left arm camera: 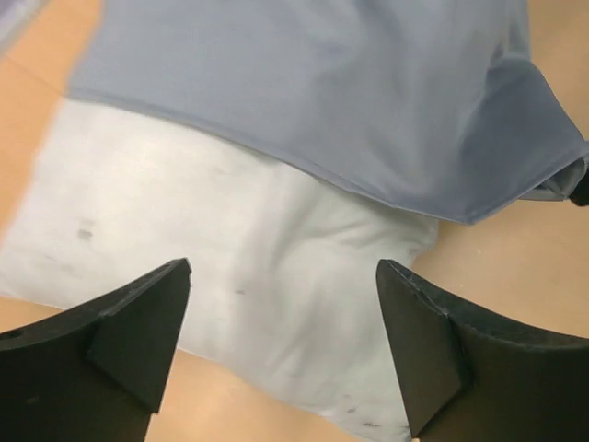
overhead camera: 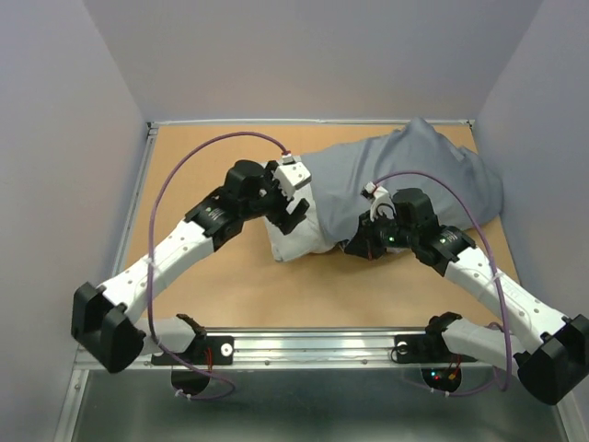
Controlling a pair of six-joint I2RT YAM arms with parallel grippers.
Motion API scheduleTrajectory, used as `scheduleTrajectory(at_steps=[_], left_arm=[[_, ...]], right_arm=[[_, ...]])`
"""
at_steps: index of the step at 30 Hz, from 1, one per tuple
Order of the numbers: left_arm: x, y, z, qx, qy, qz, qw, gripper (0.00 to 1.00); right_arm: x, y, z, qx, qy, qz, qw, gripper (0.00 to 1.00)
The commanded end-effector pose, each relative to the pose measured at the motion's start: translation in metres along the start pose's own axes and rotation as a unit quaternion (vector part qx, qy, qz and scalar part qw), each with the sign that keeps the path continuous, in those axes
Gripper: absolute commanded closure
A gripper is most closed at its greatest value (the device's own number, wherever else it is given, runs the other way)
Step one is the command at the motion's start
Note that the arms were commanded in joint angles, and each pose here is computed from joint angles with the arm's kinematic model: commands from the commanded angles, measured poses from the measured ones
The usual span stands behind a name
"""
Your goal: Put the pillow into the pillowcase
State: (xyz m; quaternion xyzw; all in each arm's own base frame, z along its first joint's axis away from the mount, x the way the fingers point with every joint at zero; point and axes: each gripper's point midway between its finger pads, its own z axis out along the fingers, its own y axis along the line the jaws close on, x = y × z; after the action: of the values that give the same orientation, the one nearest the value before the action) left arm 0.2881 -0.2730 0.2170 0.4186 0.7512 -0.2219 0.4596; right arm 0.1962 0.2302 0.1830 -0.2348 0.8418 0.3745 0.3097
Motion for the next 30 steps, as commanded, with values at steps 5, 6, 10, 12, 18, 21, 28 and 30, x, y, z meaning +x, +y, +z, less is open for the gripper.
scheduleTrajectory(at_steps=[5,6,10,12,18,21,28,30], left_arm=[[0.049,-0.007,-0.048,0.013,-0.005,0.264,0.964,0.01],[0.052,-0.009,-0.051,0.017,-0.01,0.282,0.959,0.01],[0.062,-0.015,-0.054,0.032,-0.014,0.321,0.946,0.01],[0.055,-0.021,-0.054,0.042,-0.03,0.322,0.945,0.01],[-0.007,-0.024,-0.049,0.053,-0.086,0.302,0.948,0.06],[-0.035,-0.045,-0.056,0.11,-0.112,0.28,0.947,0.08],[-0.127,-0.076,-0.078,0.207,-0.16,0.077,0.962,0.73],[-0.133,-0.075,-0.075,0.209,-0.175,0.043,0.961,0.82]], right_arm=[[-0.083,0.05,-0.023,-0.059,-0.107,-0.053,0.991,1.0],[-0.092,0.054,-0.027,-0.063,-0.116,-0.062,0.989,0.99],[-0.132,0.071,-0.048,-0.061,-0.164,-0.099,0.98,0.99],[-0.154,0.082,-0.061,-0.061,-0.19,-0.112,0.973,0.99],[-0.22,0.12,-0.107,-0.066,-0.272,-0.15,0.948,1.0],[-0.241,0.128,-0.121,-0.058,-0.299,-0.158,0.939,0.99],[-0.306,0.159,-0.16,-0.054,-0.372,-0.203,0.904,0.99],[-0.309,0.15,-0.146,-0.043,-0.364,-0.216,0.905,0.99]])
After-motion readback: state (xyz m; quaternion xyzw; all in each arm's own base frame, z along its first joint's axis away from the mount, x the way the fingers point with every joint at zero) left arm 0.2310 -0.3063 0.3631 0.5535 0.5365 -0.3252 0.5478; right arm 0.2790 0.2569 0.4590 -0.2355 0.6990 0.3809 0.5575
